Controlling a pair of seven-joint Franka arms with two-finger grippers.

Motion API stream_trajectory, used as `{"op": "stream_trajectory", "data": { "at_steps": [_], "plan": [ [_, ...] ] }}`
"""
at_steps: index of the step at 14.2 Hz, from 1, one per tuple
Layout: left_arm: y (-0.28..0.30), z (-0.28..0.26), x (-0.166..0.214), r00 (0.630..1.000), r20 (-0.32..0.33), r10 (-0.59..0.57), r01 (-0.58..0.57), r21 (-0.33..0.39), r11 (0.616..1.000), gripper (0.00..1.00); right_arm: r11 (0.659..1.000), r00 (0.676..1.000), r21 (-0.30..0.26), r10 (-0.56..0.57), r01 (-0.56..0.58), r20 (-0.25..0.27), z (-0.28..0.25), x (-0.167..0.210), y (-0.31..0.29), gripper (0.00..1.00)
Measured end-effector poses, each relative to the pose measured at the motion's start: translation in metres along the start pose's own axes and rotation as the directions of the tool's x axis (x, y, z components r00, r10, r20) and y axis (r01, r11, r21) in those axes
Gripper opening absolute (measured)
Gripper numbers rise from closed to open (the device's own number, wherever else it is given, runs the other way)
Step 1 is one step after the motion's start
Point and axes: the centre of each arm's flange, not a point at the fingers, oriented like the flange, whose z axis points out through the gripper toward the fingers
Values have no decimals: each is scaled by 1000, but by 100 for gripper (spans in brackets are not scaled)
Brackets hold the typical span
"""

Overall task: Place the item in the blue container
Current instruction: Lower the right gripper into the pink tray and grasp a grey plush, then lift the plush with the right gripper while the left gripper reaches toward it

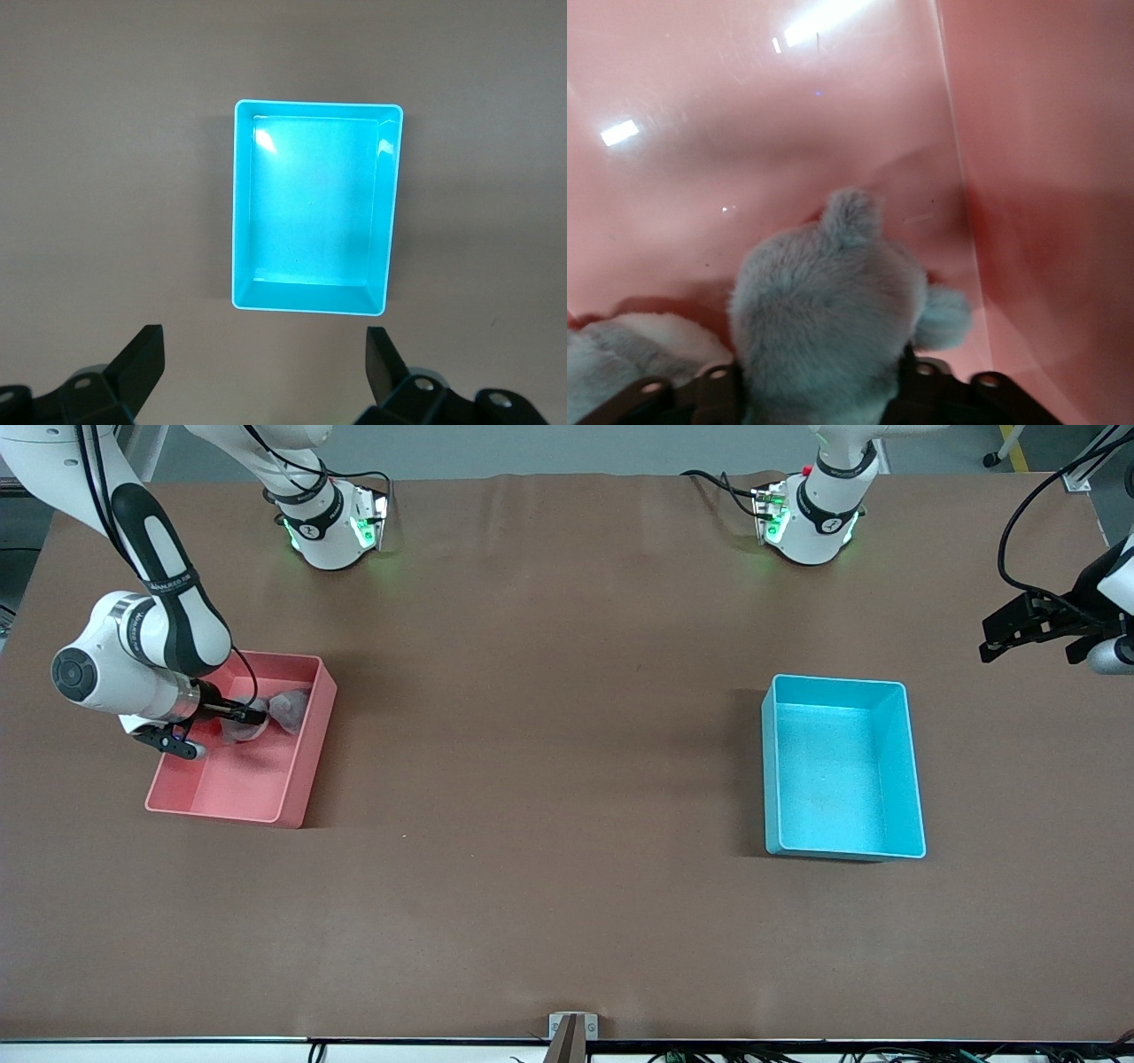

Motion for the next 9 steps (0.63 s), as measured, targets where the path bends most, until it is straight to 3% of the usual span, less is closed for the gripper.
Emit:
{"op": "stream_trajectory", "data": {
  "at_steps": [4, 9],
  "plan": [
    [0, 0, 0, 1000, 0, 0, 0, 0, 1000, 100, 1000, 1000, 2, 0, 0, 25, -13, 5, -2, 23],
    [0, 0, 0, 1000, 1, 0, 0, 0, 1000, 100, 999, 996, -1, 52, -52, 76, -127, 28, -29, 19]
  ]
}}
